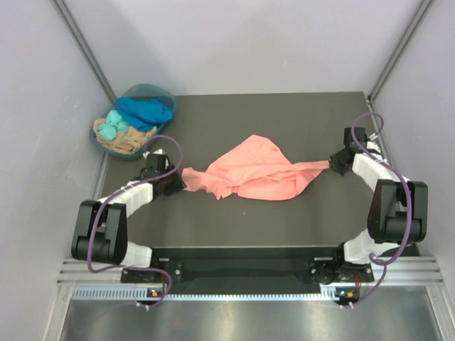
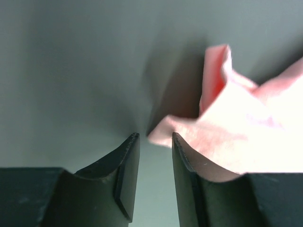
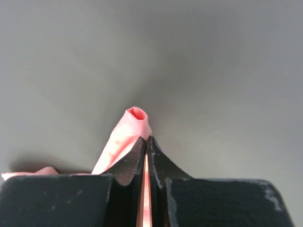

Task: Fold and stack the t-shirts
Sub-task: Flatten the tshirt out

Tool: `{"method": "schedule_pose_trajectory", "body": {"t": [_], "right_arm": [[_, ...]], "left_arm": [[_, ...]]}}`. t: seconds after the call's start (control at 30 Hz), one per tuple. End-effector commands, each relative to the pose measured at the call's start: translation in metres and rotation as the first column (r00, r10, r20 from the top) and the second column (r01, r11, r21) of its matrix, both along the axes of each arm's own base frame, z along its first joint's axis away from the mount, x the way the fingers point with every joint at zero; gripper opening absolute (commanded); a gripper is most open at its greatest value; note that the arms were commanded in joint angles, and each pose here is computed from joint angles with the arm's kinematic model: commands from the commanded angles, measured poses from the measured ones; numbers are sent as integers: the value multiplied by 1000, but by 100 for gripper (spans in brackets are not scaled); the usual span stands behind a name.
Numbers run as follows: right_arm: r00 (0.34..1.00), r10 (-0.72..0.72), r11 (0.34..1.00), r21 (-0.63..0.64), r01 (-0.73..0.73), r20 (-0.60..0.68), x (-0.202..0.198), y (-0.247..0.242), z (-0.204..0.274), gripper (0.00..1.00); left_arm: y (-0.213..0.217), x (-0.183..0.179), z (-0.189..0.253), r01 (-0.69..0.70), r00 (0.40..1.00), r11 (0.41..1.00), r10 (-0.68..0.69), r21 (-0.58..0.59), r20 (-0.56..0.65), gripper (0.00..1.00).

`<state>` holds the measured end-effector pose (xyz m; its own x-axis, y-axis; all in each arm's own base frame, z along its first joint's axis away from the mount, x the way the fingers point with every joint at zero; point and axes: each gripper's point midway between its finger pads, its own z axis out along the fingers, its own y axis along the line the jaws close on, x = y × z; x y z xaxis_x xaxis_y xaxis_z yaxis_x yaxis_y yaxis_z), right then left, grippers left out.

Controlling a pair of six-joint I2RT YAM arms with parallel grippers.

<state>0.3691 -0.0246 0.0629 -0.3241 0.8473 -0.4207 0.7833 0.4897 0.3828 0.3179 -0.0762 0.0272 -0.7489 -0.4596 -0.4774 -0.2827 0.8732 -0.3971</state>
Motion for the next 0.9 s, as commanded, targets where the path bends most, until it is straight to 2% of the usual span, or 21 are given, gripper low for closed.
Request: {"method": "schedule_pose_trajectory", "body": {"t": [0.0, 0.07, 0.33, 0.87], "right_arm": [[1000, 7, 1000, -14, -6, 28, 11, -9, 2, 0], [1000, 3, 1000, -10, -3, 22, 10, -11, 0, 0], [1000, 3, 1000, 3, -3, 22, 9, -12, -3, 0], [999, 12, 1000, -9, -11, 31, 10, -14, 2, 0]], "left_arm": [[-1, 0, 16, 6, 998, 1000, -5, -15, 70, 40], [0, 1, 18, 11, 997, 1000, -11, -5, 71, 40], [5, -8, -13, -3, 998, 1000, 5, 29, -70, 36], [-2, -12, -39, 42, 984, 995, -27, 85, -174, 27]]}}
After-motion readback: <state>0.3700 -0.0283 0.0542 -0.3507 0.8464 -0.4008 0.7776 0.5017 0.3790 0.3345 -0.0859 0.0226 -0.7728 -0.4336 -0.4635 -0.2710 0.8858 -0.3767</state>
